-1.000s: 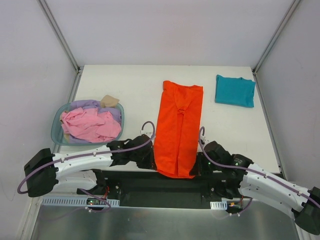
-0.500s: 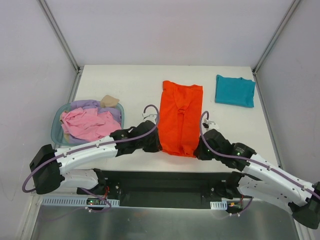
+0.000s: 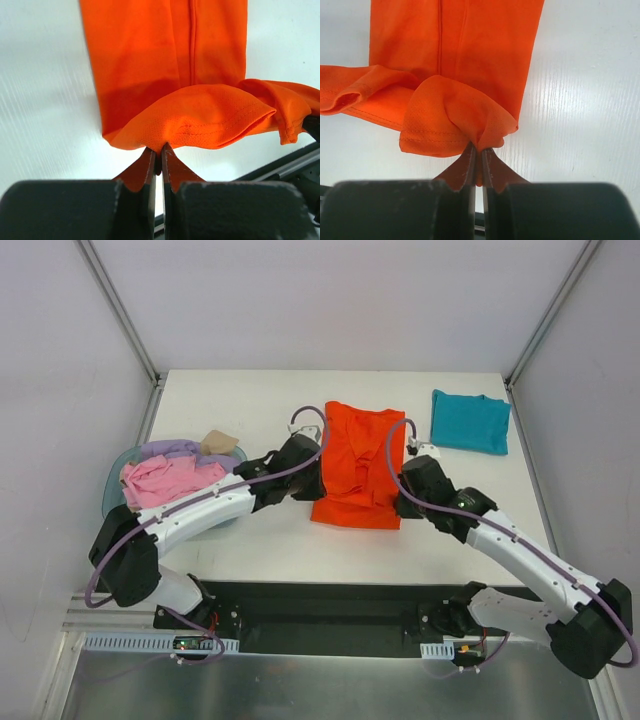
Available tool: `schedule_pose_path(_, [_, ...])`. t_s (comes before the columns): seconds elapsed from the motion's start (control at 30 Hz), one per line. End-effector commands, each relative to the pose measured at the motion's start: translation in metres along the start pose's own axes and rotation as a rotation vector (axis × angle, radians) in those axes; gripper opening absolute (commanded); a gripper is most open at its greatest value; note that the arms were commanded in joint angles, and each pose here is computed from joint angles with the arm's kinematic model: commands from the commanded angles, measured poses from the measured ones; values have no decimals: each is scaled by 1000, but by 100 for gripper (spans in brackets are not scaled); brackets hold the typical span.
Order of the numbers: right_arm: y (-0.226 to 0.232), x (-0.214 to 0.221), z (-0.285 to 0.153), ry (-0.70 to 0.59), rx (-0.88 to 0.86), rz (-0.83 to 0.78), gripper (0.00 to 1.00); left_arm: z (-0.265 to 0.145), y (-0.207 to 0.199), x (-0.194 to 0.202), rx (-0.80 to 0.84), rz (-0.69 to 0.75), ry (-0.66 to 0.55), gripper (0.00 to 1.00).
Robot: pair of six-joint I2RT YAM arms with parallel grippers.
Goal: Fold and stack the t-shirts
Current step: Fold the folded rectangular tshirt in 1/3 of the way
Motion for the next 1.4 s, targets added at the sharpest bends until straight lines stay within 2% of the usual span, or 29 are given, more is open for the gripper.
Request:
schedule_pose_path(0.0, [15,-34,7,-36,-60,0,3,10,2,-27,3,74,-20,0])
schedule_pose_path(0.1, [26,-47,12,-29,-104,-1,3,20,2,-40,9,108,-15,0])
schedule_pose_path(0.33, [30,-61,36,11,-90,12,3,40,13,-55,35,80,18,0])
schedule_pose_path(0.97, [2,-68,104,122,-18,89,4,98,45,-67,40,-4,110,0])
schedule_pose_path(1.23, [-5,-68,126,148,31,103,11,114,48,-65,66,-32,143,10])
schedule_pose_path(1.3, [-9,-69,128,131,61,107,12,118,49,-64,67,-35,152,15])
schedule_pose_path(1.37, [-10,-72,128,122,69,106,17,119,48,-65,67,-35,150,23])
Point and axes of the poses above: each gripper's point midway between its finger pads, its own z axis out along the fingers, its own y axis along the line the jaws close on, x = y × z, the point moved 3 cm from there along -z, back along the fingers, and after that the axes turned 12 degrees about z, right-handed, at the moved point
